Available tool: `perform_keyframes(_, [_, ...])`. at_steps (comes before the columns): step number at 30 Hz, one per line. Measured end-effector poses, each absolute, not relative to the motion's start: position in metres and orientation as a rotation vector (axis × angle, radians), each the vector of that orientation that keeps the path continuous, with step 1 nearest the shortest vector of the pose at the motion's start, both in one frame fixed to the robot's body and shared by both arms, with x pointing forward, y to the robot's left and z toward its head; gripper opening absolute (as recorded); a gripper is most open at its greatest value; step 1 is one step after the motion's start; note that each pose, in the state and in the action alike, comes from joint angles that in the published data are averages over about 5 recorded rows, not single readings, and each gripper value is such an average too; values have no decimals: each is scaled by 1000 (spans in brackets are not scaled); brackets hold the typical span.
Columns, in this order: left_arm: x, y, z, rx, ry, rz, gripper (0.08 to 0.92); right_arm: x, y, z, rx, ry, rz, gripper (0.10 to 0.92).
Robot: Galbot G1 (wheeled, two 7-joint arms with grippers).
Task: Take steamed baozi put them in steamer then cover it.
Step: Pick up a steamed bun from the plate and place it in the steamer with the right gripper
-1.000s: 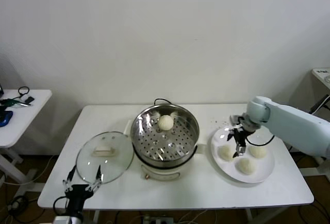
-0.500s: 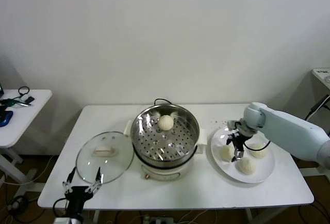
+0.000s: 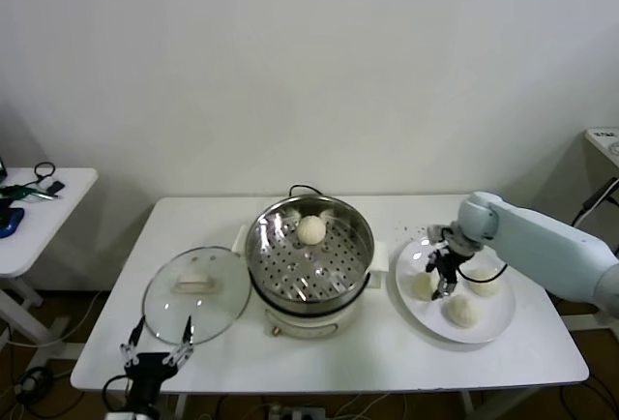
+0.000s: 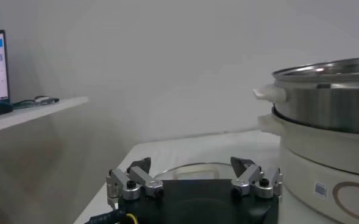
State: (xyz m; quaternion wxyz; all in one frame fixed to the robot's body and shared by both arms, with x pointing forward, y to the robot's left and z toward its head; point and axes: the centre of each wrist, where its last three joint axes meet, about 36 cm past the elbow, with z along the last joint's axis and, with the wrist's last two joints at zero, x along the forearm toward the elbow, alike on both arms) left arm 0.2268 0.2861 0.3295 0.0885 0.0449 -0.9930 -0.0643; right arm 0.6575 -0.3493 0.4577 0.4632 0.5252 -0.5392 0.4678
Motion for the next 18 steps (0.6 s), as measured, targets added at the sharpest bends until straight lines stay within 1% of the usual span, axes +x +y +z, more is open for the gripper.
perform_keyframes(4, [225,286,330,129,-2956,-193,823,662,-351,476,1285,-1348,1157,653])
perform_keyframes(8, [224,286,332,123,-2958,-197,823,672,-349,508,1281,-1377,1174,653])
perform_keyframes(13, [222,284,332,115,-2960,-193,823,688,-341,564,1279,-1425,1209,653])
perform_keyframes(18, [220,282,331,105,-2965,-185,823,702,-319,627,1289,-1473,1263,660])
